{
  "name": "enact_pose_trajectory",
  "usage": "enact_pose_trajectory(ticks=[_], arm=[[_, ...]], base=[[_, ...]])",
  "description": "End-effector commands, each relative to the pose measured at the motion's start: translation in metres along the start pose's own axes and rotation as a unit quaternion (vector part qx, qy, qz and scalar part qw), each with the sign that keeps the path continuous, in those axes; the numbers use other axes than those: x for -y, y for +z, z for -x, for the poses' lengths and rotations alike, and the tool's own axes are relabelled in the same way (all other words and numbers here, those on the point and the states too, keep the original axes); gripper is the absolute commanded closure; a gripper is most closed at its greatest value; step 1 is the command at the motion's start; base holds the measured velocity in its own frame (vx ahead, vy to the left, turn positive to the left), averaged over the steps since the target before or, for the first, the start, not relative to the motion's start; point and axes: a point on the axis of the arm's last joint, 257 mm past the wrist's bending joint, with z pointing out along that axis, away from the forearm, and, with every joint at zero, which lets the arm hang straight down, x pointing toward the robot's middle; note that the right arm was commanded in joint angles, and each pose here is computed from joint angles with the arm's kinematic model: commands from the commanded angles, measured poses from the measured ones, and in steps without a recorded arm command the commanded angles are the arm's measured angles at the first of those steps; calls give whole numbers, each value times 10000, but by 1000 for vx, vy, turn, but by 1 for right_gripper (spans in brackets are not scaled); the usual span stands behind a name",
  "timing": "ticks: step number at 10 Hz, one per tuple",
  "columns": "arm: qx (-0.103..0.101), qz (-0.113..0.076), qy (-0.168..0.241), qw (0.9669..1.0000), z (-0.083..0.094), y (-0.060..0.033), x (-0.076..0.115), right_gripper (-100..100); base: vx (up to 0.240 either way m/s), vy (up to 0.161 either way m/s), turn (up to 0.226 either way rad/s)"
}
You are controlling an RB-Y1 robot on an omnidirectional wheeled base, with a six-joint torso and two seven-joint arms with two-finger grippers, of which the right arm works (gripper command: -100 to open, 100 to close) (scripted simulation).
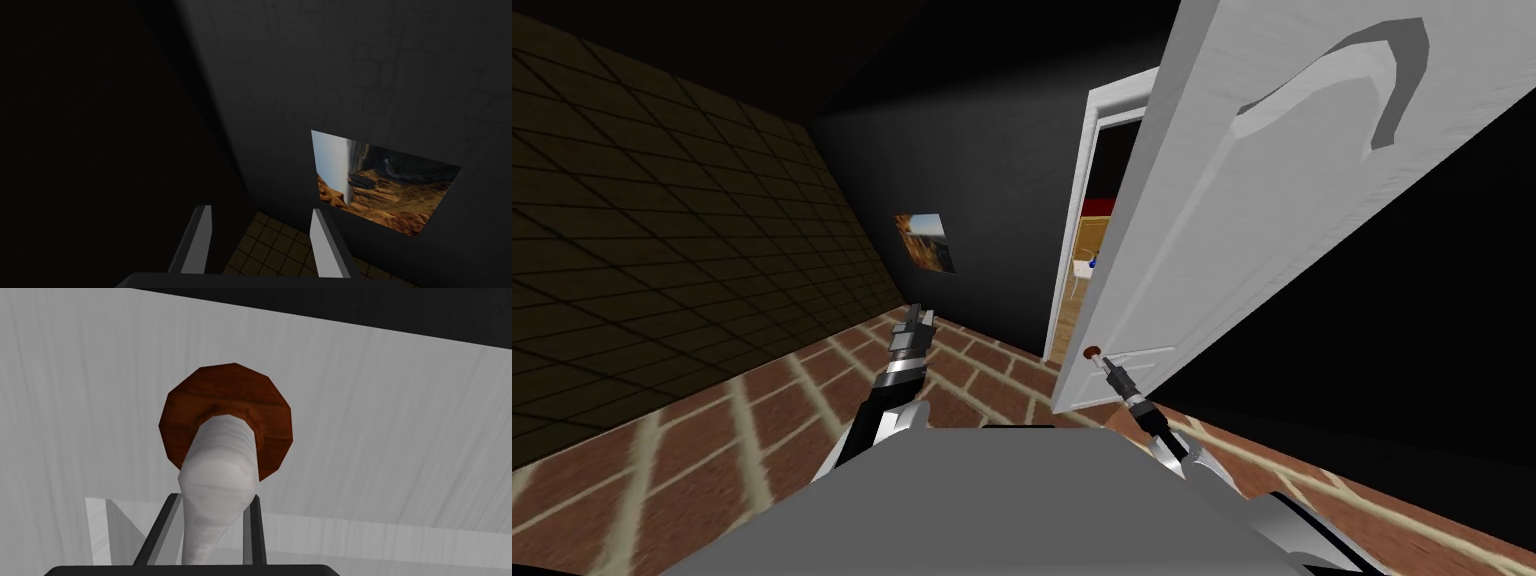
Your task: Pull the door open
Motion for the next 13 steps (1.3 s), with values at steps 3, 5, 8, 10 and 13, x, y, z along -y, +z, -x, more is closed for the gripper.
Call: enact_pose_trajectory(ticks=[3,5,8,10,13], arm=[[-98,48,-31,9999,74,-198,-50,100],[-125,47,-8,9999,48,-212,-36,100],[-165,54,-18,9998,69,-339,-37,100],[-194,57,-24,9998,83,-429,-40,100],[-218,60,-30,9997,94,-501,-43,100]], base=[[-179,-77,161],[-99,-38,90],[-200,-118,204],[-224,-112,168],[-174,-90,114]])
